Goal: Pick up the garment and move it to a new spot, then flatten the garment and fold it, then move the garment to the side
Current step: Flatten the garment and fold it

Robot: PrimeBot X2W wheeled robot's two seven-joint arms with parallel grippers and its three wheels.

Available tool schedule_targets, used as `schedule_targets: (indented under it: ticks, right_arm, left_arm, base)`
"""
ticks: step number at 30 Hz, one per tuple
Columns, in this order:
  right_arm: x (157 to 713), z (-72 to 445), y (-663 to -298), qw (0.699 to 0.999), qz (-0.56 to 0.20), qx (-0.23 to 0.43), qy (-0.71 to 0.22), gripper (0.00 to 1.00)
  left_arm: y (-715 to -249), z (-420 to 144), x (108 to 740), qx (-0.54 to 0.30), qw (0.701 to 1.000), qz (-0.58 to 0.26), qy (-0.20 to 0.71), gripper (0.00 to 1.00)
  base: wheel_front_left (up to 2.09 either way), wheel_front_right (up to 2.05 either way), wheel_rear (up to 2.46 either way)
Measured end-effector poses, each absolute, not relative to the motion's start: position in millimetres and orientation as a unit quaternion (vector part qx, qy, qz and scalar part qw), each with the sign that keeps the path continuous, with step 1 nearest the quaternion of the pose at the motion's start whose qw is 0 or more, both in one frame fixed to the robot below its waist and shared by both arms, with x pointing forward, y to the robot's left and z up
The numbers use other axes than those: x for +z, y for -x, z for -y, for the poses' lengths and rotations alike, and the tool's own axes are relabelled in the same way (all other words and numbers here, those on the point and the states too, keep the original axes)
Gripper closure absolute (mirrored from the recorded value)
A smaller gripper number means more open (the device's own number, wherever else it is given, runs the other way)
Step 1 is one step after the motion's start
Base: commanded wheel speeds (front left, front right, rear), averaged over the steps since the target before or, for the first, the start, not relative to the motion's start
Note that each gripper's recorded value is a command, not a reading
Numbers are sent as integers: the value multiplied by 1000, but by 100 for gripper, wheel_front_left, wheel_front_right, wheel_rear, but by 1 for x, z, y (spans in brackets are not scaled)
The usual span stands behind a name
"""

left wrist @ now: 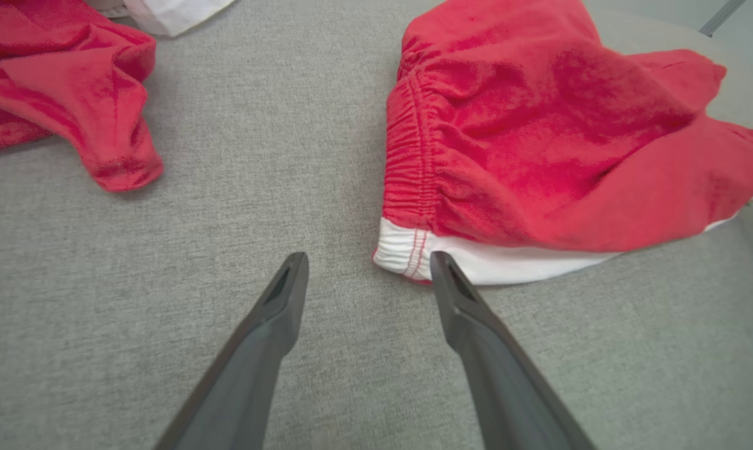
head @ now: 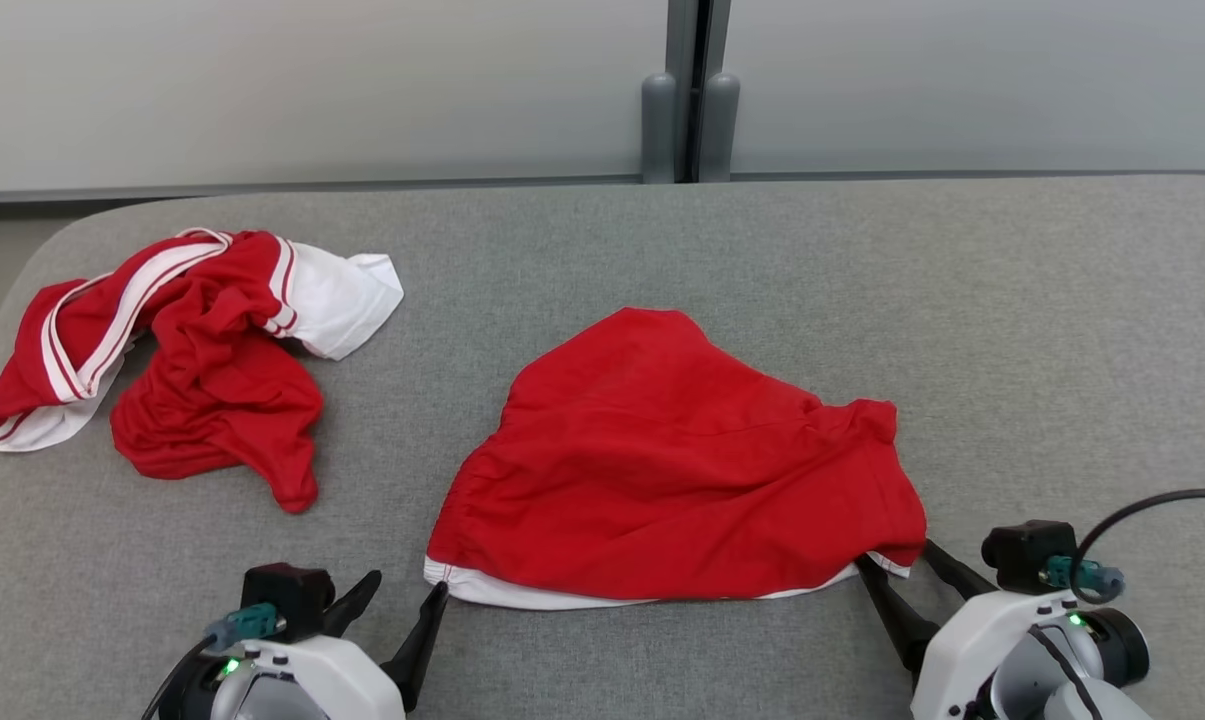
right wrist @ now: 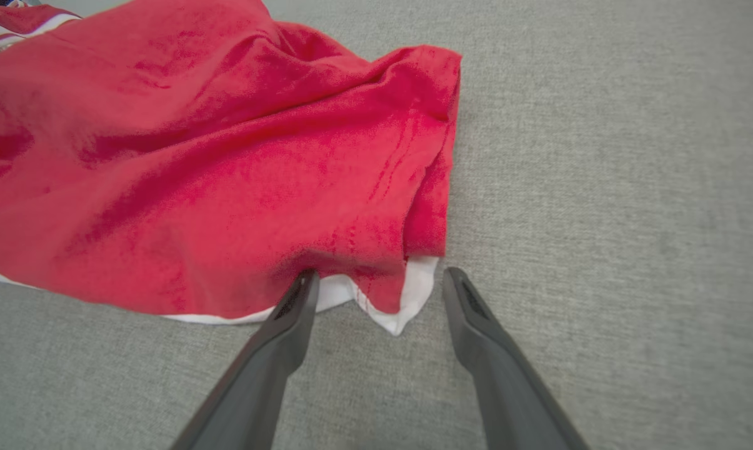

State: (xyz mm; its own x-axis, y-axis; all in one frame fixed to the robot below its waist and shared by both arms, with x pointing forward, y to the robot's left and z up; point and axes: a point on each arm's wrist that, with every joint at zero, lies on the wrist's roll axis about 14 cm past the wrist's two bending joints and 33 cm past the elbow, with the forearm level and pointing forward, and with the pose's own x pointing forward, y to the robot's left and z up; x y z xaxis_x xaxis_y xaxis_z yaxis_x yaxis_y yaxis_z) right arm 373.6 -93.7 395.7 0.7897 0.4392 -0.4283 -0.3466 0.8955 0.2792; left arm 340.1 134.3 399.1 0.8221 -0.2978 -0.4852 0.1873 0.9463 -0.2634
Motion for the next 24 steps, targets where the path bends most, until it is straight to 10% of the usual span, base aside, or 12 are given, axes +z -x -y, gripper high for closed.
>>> schedule_targets:
  ticks: [10,18,20,22,24]
  right_arm:
    - [383,79,-381,930,-269,234,-87,2]
    - [380,82,-377,930,-271,232,-88,47]
    - [381,83,-377,930,-270,233,-86,63]
    - [380,82,-375,929,-272,234,-87,100]
    - [382,81,-374,930,-267,236,-89,100]
  left_arm:
    - [-351,-128,386,-168,935,-306,68,0]
    - [-354,-109,386,-202,928,-305,73,0]
    - [-354,-106,387,-206,927,-303,76,53]
    - [-352,-105,386,-209,925,-307,75,100]
    - [-352,-106,386,-210,926,-306,72,100]
  base:
    - [0,0,0]
    - [0,0,0]
    - [0,0,0]
    - [0,0,0]
    - [0,0,0]
